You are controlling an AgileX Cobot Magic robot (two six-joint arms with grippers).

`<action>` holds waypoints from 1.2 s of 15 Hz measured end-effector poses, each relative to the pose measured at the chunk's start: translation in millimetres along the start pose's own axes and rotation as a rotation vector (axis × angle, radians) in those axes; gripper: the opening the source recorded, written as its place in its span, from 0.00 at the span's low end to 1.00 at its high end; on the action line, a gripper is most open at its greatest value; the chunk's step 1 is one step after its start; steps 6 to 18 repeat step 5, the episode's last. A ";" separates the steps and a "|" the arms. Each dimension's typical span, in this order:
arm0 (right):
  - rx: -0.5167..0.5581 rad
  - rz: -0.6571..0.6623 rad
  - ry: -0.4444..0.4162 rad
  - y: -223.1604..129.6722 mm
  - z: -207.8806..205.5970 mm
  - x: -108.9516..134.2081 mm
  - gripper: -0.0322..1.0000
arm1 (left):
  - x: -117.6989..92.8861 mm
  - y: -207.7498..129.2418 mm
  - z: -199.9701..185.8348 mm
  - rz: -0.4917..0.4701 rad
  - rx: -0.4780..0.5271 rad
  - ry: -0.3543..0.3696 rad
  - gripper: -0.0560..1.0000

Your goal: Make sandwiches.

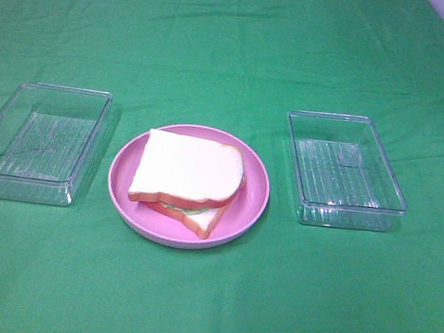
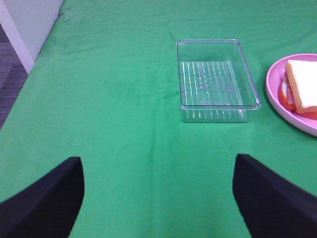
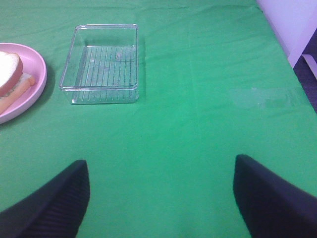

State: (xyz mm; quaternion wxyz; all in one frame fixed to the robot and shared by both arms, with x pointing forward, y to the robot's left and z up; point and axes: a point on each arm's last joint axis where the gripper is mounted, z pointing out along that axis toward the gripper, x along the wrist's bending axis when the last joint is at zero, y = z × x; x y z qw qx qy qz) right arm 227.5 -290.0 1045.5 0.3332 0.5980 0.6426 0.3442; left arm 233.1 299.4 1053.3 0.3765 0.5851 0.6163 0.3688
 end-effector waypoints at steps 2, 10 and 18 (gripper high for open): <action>0.000 0.000 0.000 0.0 0.0 0.0 0.76 | 0.0 0.0 0.0 0.000 0.000 0.000 0.79; 0.000 0.000 0.000 0.0 0.0 0.0 0.76 | 0.0 0.0 0.0 0.000 0.000 0.000 0.79; 0.000 0.000 0.000 0.0 0.0 0.0 0.76 | 0.0 0.0 0.0 0.000 0.000 0.000 0.79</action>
